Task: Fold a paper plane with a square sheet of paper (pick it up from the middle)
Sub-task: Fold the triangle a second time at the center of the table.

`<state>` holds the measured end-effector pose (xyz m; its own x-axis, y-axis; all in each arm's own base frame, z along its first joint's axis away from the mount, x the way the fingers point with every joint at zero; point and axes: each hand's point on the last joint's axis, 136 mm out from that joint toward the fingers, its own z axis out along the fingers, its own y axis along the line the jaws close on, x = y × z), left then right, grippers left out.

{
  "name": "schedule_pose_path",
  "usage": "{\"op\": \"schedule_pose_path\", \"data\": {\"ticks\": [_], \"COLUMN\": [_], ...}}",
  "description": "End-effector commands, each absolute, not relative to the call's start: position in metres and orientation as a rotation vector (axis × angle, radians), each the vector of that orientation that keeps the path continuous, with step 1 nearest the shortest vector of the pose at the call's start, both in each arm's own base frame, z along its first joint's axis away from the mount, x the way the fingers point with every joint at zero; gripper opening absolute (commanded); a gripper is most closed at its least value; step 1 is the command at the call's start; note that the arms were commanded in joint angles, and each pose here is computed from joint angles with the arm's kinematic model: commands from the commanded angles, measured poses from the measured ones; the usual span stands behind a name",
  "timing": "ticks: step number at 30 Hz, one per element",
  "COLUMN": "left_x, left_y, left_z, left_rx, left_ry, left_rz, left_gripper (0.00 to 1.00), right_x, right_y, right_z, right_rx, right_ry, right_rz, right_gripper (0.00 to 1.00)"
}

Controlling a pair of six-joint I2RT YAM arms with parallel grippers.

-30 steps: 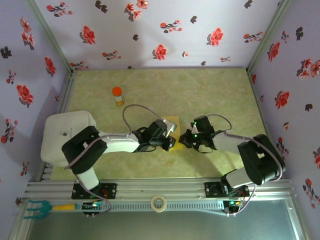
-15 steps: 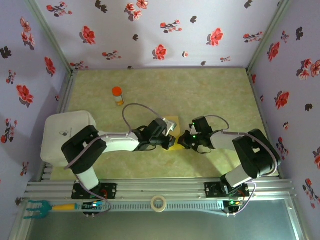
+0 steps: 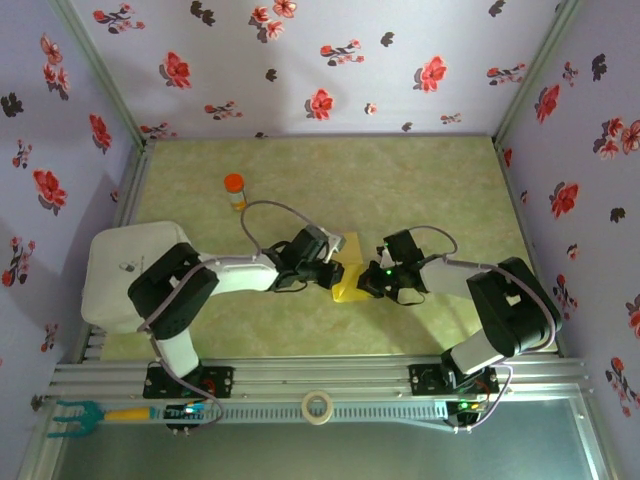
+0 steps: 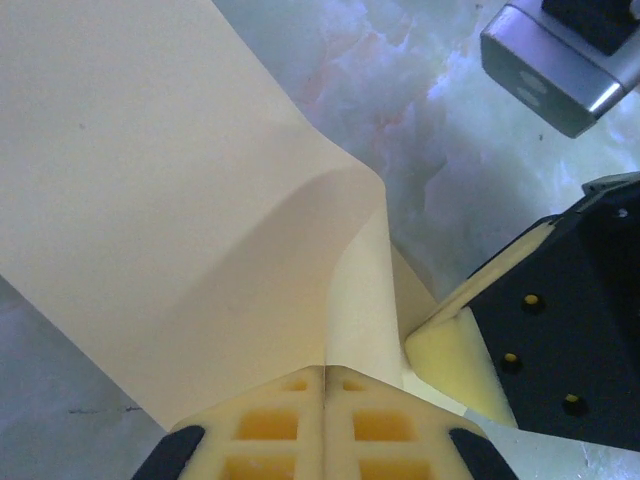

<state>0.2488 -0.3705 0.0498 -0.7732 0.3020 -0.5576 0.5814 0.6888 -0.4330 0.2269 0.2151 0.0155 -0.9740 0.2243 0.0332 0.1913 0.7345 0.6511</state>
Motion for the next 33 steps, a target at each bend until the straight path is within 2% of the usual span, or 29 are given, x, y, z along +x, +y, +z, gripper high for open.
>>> {"op": "schedule_pose_path", "data": {"ticks": [1,11,24,33], "left_x": [0.252,0.251,0.243,0.244], "left_y": [-0.372,-0.371,-0.364,-0.369], "left_z": [0.045,0.030,0.015,0.025], "left_rx": [0.722,0.724,0.592,0.567], "left_ry": [2.467,2.505,2.553,2.531], "left_rz": [-0.832,-0.811,-0.874,-0.917], "left_gripper": [0.00,0.01,0.01,0.01], "right_x": [0.217,0.222,0.226,0.225], "right_y": [0.199,0.202,0.214,0.225], "right_z": [0.002,0.009,0.033,0.028], "right_rx": [0.380,0.368,0.448,0.491], "right_ry": [2.956,2.940,2.830,2.821], "right_rz": [0.946,0.962,1.124,1.172], "right_gripper": [0.00,0.01,0.05,0.05]}}
